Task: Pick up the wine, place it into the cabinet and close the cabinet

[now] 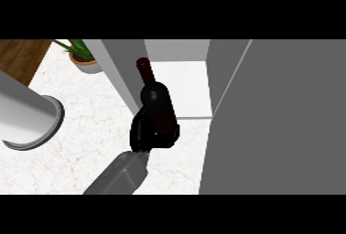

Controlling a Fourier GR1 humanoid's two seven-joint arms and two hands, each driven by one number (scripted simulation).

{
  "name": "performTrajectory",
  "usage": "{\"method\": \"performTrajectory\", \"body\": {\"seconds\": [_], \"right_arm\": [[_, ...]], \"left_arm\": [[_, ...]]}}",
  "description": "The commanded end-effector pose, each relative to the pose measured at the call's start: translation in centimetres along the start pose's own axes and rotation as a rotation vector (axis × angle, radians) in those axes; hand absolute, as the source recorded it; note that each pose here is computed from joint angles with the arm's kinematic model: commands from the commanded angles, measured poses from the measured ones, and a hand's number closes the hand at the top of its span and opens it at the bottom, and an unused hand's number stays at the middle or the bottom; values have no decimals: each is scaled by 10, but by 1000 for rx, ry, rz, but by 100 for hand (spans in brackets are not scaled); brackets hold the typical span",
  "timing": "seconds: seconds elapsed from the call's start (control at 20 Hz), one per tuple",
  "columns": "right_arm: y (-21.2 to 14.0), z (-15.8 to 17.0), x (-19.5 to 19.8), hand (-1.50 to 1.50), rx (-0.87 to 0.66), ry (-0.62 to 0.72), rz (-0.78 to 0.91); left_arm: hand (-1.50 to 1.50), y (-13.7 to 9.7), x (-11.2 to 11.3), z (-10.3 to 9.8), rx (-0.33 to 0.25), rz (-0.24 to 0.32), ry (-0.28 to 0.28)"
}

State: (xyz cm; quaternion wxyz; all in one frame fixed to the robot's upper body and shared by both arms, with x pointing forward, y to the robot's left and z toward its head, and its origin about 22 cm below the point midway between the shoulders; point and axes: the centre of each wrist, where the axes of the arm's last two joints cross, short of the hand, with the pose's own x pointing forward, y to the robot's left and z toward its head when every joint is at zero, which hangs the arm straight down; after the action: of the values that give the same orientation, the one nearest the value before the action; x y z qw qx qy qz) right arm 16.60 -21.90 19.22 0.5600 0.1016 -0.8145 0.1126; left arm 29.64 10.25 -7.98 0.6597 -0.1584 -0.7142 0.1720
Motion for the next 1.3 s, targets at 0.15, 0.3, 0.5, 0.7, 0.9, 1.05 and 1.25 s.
{"method": "performTrajectory", "body": {"seconds": [0.15, 0.3, 0.5, 0.7, 0.9, 1.05, 1.25], "right_arm": [[8, -10, -14, -150, 23, -10, -39], [7, 0, 10, -150, 14, -5, -17], [-10, 0, 3, -150, 8, -18, -13], [3, -5, -10, -150, 7, -24, -21], [3, -8, -3, -150, 25, -9, -25], [-1, -3, -7, -150, 16, -30, -26], [-10, -9, 0, -150, 21, -31, -5]], "left_arm": [[150, -23, 16, -41, 35, -8, 4], [150, -23, 20, -44, 52, 13, 12], [150, -22, 31, -71, 78, 7, -23], [150, -49, 45, -83, 78, -4, -31], [150, -33, 42, -92, 59, -13, -33], [150, -40, 52, -105, 67, -15, -20], [150, -53, 62, -115, 86, -26, -3]]}}
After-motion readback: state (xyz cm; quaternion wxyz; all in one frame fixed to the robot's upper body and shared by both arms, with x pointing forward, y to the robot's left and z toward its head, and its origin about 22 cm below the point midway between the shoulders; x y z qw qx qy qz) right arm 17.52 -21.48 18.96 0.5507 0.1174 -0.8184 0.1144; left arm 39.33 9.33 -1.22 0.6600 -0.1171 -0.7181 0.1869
